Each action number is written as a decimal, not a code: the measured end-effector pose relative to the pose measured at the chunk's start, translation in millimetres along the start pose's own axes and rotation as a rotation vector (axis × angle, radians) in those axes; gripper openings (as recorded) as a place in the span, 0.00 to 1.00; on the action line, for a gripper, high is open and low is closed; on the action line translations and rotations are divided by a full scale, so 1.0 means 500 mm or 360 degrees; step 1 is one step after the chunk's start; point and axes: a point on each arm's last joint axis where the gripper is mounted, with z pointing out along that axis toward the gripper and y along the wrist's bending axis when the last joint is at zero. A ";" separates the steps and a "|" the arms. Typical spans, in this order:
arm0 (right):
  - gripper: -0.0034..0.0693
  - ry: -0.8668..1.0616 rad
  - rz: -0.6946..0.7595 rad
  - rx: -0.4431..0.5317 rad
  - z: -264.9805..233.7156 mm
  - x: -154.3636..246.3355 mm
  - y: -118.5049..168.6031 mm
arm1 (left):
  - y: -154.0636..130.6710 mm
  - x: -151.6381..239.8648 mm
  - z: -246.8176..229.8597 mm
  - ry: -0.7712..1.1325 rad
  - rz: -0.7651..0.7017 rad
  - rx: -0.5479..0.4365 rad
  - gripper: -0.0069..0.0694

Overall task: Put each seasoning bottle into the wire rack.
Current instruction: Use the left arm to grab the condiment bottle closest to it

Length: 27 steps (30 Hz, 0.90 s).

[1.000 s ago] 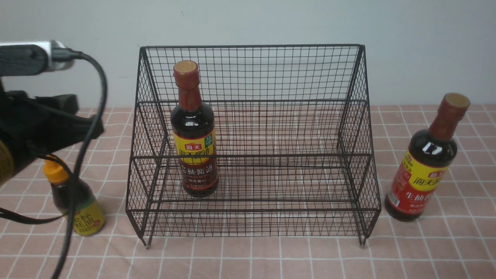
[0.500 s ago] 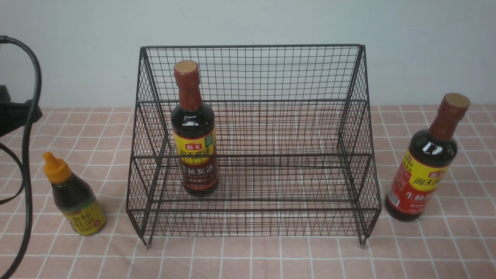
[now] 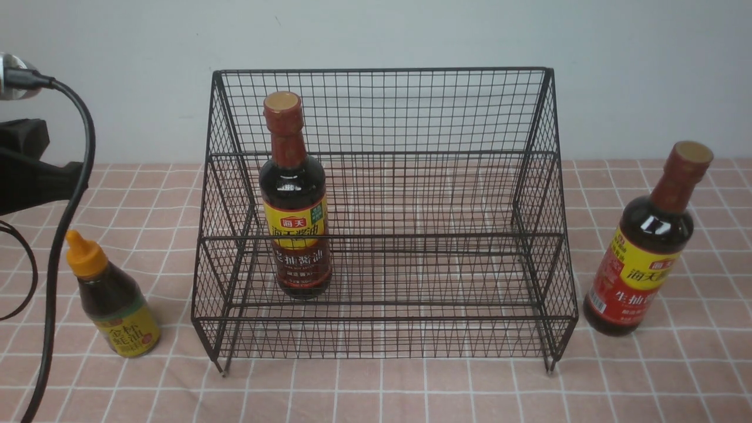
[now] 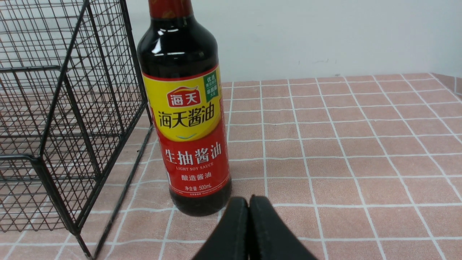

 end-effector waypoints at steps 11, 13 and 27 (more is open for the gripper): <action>0.03 0.0000 0.0004 0.0000 0.000 0.000 0.000 | 0.010 -0.005 0.000 -0.0046 -0.0018 -0.0102 0.11; 0.03 0.0000 0.0004 0.0000 0.000 0.000 0.000 | 0.015 0.005 -0.001 0.0053 0.0069 -0.0171 0.11; 0.03 0.0000 0.0004 0.0000 0.000 0.000 0.000 | 0.000 0.029 -0.014 0.0104 0.0009 -0.0095 0.11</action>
